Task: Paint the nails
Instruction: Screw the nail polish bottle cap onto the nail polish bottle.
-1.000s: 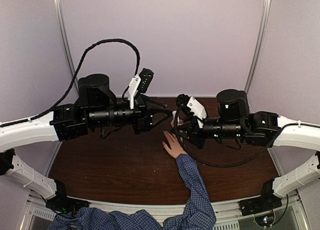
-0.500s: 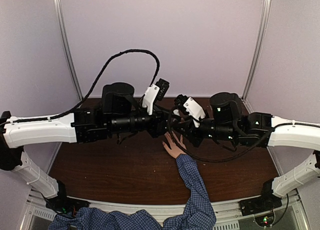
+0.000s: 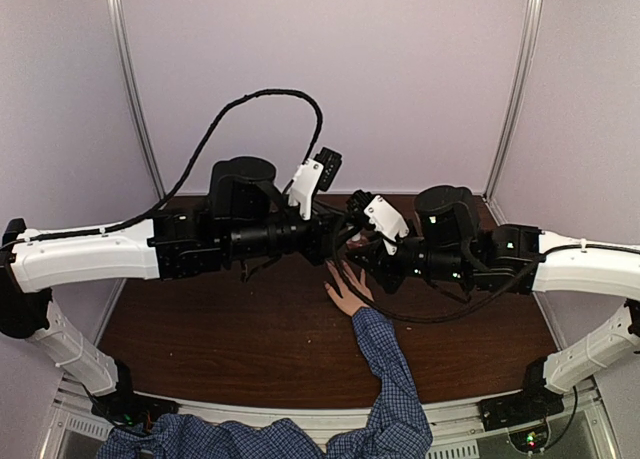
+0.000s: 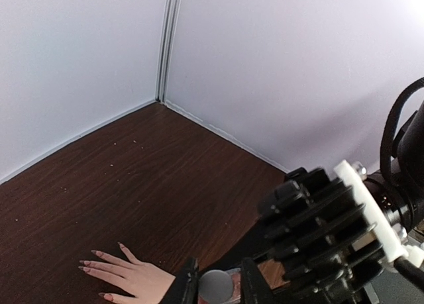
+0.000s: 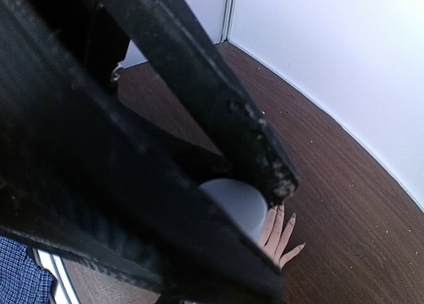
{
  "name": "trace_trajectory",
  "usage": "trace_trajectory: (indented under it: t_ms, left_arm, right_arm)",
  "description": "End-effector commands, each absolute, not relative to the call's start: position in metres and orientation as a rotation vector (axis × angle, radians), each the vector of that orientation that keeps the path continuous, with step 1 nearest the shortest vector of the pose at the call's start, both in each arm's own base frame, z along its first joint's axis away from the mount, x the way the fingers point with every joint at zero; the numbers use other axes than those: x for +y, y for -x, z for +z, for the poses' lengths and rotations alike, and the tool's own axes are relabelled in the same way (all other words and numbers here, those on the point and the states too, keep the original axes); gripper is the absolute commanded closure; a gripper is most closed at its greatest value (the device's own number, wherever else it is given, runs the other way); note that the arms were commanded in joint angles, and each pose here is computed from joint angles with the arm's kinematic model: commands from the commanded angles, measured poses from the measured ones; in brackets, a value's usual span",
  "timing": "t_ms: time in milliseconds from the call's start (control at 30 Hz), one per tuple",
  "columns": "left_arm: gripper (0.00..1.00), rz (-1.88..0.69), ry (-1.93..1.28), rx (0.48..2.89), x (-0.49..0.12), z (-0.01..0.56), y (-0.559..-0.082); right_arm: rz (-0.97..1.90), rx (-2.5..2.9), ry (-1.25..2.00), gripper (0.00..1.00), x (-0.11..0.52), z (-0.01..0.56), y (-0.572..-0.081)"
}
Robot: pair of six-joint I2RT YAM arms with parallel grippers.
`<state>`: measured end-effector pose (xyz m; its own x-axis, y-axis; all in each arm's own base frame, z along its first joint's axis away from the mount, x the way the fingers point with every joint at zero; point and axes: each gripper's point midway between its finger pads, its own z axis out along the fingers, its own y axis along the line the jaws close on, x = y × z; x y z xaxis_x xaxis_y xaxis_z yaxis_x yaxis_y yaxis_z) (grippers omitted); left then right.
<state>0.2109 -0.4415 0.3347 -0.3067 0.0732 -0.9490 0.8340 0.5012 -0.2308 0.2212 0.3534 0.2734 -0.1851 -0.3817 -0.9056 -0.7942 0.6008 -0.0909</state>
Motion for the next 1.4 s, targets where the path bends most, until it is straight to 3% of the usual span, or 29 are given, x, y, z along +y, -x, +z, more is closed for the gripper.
trace_trajectory:
  t_ms: [0,100,300,533,967,1367]
  left_arm:
    - [0.74,-0.961,-0.737,1.703,-0.443,0.346,-0.211]
    - [0.63,-0.958,-0.735,1.712,-0.443,0.342,-0.211]
    - [0.72,-0.964,-0.748,1.718,-0.446,0.339,-0.211]
    - [0.73,-0.966,-0.748,1.729,-0.447,0.335,-0.211]
    - [0.94,-0.997,-0.815,1.699,-0.448,0.338,-0.2]
    - [1.0,-1.205,-1.058,1.582,-0.457,0.344,-0.152]
  right_arm:
    - [0.512,1.755,0.898,1.0,0.354,0.297,-0.225]
    - [0.541,1.762,0.877,1.0,0.356,0.299,-0.224]
    - [0.547,1.76,0.872,1.0,0.357,0.299,-0.224]
    - [0.548,1.755,0.861,1.0,0.355,0.302,-0.224]
    - [0.65,1.679,0.906,1.0,0.357,0.319,-0.209]
    - [0.85,1.529,1.118,1.0,0.369,0.34,-0.172]
